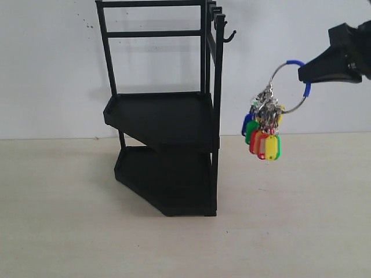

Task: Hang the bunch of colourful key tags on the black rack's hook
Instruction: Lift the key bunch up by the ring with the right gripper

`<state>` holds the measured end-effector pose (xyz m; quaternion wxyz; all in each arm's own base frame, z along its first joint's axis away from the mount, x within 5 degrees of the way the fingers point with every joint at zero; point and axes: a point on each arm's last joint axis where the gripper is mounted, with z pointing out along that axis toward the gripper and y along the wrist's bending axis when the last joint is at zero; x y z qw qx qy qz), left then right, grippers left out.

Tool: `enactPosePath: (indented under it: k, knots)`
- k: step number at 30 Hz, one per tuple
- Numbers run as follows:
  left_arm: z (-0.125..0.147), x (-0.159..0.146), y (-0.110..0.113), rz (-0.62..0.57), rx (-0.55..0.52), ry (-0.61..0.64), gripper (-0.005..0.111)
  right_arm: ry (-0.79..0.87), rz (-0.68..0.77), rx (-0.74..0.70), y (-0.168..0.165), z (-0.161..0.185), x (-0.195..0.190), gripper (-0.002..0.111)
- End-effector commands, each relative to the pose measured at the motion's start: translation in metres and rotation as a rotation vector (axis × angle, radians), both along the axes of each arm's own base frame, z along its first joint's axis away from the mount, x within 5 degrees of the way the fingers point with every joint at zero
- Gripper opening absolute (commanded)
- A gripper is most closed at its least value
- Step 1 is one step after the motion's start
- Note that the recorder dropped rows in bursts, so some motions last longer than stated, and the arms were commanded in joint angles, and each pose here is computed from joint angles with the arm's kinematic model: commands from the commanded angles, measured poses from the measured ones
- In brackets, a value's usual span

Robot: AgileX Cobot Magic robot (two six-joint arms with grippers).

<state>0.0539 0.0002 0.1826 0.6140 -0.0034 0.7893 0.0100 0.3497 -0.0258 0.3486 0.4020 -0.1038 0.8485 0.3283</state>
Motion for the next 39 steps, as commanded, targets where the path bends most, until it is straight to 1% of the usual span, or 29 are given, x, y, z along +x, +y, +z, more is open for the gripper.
enactPosePath:
  k: [1,4,7,9,10,11,12,13,14,15,16,17,18,19,21,22,24,25,27,28,29,30,31,32,34,35,37,38,39]
  knots:
    - [0.002,0.0,0.0,0.006,-0.021,-0.016,0.004,-0.221,-0.062,-0.099,0.005,0.059,-0.039,0.0]
    - [0.002,0.0,0.0,0.006,-0.021,-0.016,0.004,-0.254,-0.13,-0.145,0.006,0.079,-0.06,0.0]
    - [0.002,0.0,0.0,0.006,-0.021,-0.016,0.004,-0.262,-0.096,-0.23,0.021,0.08,-0.064,0.0]
    - [0.002,0.0,0.0,0.006,-0.021,-0.016,0.004,-0.19,-0.222,-0.14,0.017,0.077,-0.059,0.0]
    - [0.002,0.0,0.0,0.006,-0.021,-0.016,0.004,-0.189,-0.183,-0.151,0.022,0.074,-0.06,0.0]
    - [0.002,0.0,0.0,0.006,-0.021,-0.016,0.004,-0.226,-0.047,-0.236,0.037,0.068,-0.062,0.0]
    - [0.002,0.0,0.0,0.006,-0.021,-0.016,0.004,-0.24,-0.068,-0.279,0.036,0.066,-0.061,0.0]
    - [0.002,0.0,0.0,0.006,-0.021,-0.016,0.004,-0.207,-0.247,-0.329,0.022,0.064,-0.054,0.0]
    - [0.002,0.0,0.0,0.006,-0.019,-0.016,0.004,-0.121,-0.395,-0.234,0.016,0.063,-0.053,0.0]
    - [0.002,0.0,0.0,0.006,-0.019,-0.016,0.004,-0.112,-0.347,-0.236,0.021,0.062,-0.054,0.0]
    - [0.002,0.0,0.0,0.006,-0.019,-0.016,0.004,-0.19,-0.14,-0.37,0.038,0.06,-0.058,0.0]
    - [0.002,0.0,0.0,0.006,-0.019,-0.016,0.004,-0.215,-0.134,-0.418,0.039,0.06,-0.057,0.0]
    - [0.002,0.0,0.0,0.006,-0.019,-0.016,0.004,-0.157,-0.342,-0.297,0.027,0.063,-0.052,0.0]
    - [0.002,0.0,0.0,0.006,-0.019,-0.016,0.004,-0.117,-0.414,-0.208,0.025,0.064,-0.051,0.0]
    - [0.002,0.0,0.0,0.006,-0.019,-0.016,0.004,-0.229,-0.144,-0.364,0.047,0.063,-0.055,0.0]
    - [0.002,0.0,0.0,0.006,-0.019,-0.016,0.004,-0.24,-0.177,-0.39,0.046,0.062,-0.053,0.0]
    - [0.002,0.0,0.0,0.006,-0.019,-0.016,0.004,-0.163,-0.387,-0.222,0.036,0.062,-0.049,0.0]
    - [0.002,0.0,0.0,0.006,-0.019,-0.016,0.004,-0.167,-0.365,-0.232,0.037,0.062,-0.049,0.0]
    - [0.002,0.0,0.0,0.006,-0.019,-0.016,0.004,-0.259,-0.154,-0.411,0.05,0.059,-0.053,0.0]
    - [0.002,0.0,0.0,0.006,-0.019,-0.016,0.004,-0.273,-0.158,-0.436,0.048,0.059,-0.052,0.0]
    - [0.002,0.0,0.0,0.006,-0.019,-0.016,0.004,-0.253,-0.25,-0.389,0.042,0.06,-0.049,0.0]
    - [0.002,0.0,0.0,0.006,-0.019,-0.016,0.004,-0.191,-0.409,-0.252,0.031,0.061,-0.046,0.0]
    - [0.002,0.0,0.0,0.006,-0.019,-0.016,0.004,-0.158,-0.443,-0.196,0.029,0.061,-0.047,0.0]
    - [0.002,0.0,0.0,0.006,-0.019,-0.016,0.004,-0.157,-0.384,-0.221,0.033,0.06,-0.049,0.0]
    - [0.002,0.0,0.0,0.006,-0.019,-0.016,0.004,-0.25,-0.168,-0.413,0.045,0.057,-0.054,0.0]
    - [0.002,0.0,0.0,0.006,-0.019,-0.016,0.004,-0.271,-0.177,-0.434,0.045,0.058,-0.052,0.0]
    - [0.002,0.0,0.0,0.006,-0.019,-0.016,0.004,-0.212,-0.426,-0.233,0.028,0.063,-0.044,0.0]
    - [0.002,0.0,0.0,0.006,-0.019,-0.016,0.004,-0.192,-0.461,-0.186,0.025,0.063,-0.044,0.0]
    - [0.002,0.0,0.0,0.006,-0.019,-0.016,0.004,-0.206,-0.407,-0.216,0.029,0.063,-0.046,0.0]
